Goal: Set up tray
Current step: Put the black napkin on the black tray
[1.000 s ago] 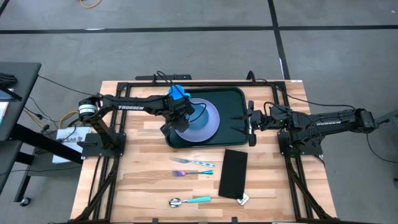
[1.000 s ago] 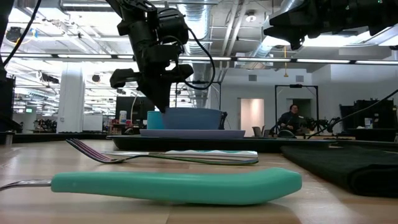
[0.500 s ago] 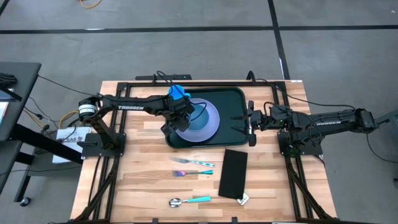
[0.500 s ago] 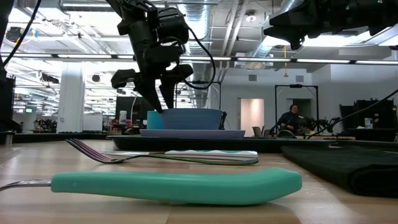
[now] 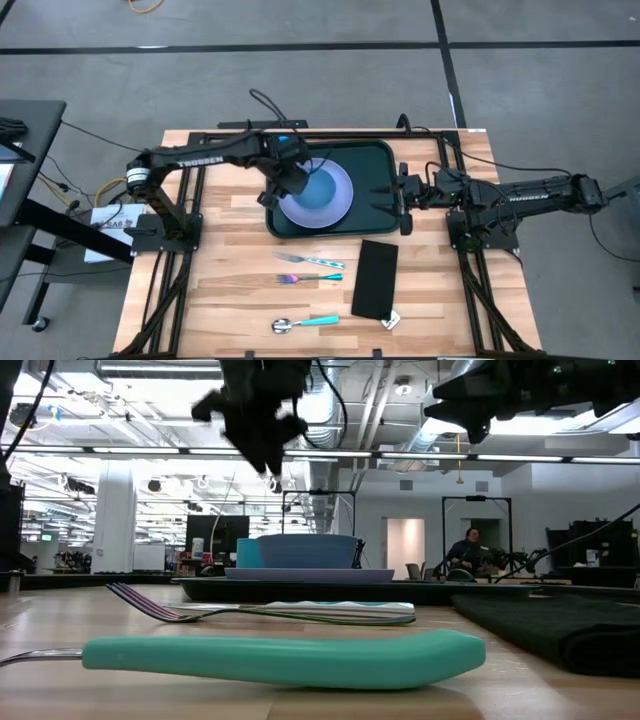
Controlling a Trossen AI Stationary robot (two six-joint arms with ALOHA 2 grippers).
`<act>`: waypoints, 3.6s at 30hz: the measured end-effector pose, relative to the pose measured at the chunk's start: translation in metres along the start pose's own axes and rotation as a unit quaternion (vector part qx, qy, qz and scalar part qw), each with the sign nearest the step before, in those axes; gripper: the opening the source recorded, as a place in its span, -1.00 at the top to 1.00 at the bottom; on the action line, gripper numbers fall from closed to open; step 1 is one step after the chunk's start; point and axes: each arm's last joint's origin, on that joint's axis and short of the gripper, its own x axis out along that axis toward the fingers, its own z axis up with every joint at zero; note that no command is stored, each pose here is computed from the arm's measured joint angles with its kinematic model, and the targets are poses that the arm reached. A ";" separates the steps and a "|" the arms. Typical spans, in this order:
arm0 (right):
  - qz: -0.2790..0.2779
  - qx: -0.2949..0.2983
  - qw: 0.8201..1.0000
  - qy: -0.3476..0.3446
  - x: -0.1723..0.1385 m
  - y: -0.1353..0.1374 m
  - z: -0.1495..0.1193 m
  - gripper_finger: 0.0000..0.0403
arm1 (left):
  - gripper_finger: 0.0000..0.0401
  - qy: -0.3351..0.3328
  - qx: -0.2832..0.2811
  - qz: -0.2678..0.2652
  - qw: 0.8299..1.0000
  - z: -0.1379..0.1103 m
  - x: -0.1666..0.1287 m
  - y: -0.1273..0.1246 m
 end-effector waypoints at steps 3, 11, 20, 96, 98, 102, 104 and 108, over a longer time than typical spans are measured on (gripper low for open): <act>0.016 0.003 1.000 0.001 0.003 0.005 -0.001 0.09 | 0.37 -0.013 -0.034 -0.027 0.999 0.008 -0.027 -0.004; 0.073 -0.046 0.996 -0.024 0.017 0.028 -0.003 0.09 | 0.61 -0.118 -0.072 -0.085 0.987 0.012 -0.094 -0.043; 0.104 -0.020 0.994 -0.020 0.017 0.047 0.012 0.15 | 0.82 -0.324 -0.070 -0.124 0.935 -0.014 -0.146 -0.111; 0.041 0.240 0.826 0.509 0.114 0.213 -0.053 0.05 | 0.93 -0.478 -0.123 -0.056 0.868 -0.075 -0.022 -0.243; 0.037 0.229 0.831 0.506 0.110 0.217 -0.054 0.00 | 0.93 -0.477 -0.123 -0.056 0.868 -0.075 -0.022 -0.243; 0.027 0.214 0.843 0.493 0.106 0.223 -0.055 -0.02 | 0.93 -0.476 -0.123 -0.056 0.869 -0.075 -0.022 -0.243; 0.021 0.204 0.848 0.489 0.105 0.223 -0.055 0.01 | 0.93 -0.475 -0.123 -0.056 0.870 -0.075 -0.022 -0.244; -0.007 0.165 0.848 0.504 0.103 0.224 -0.069 0.11 | 0.93 -0.475 -0.123 -0.056 0.870 -0.075 -0.022 -0.244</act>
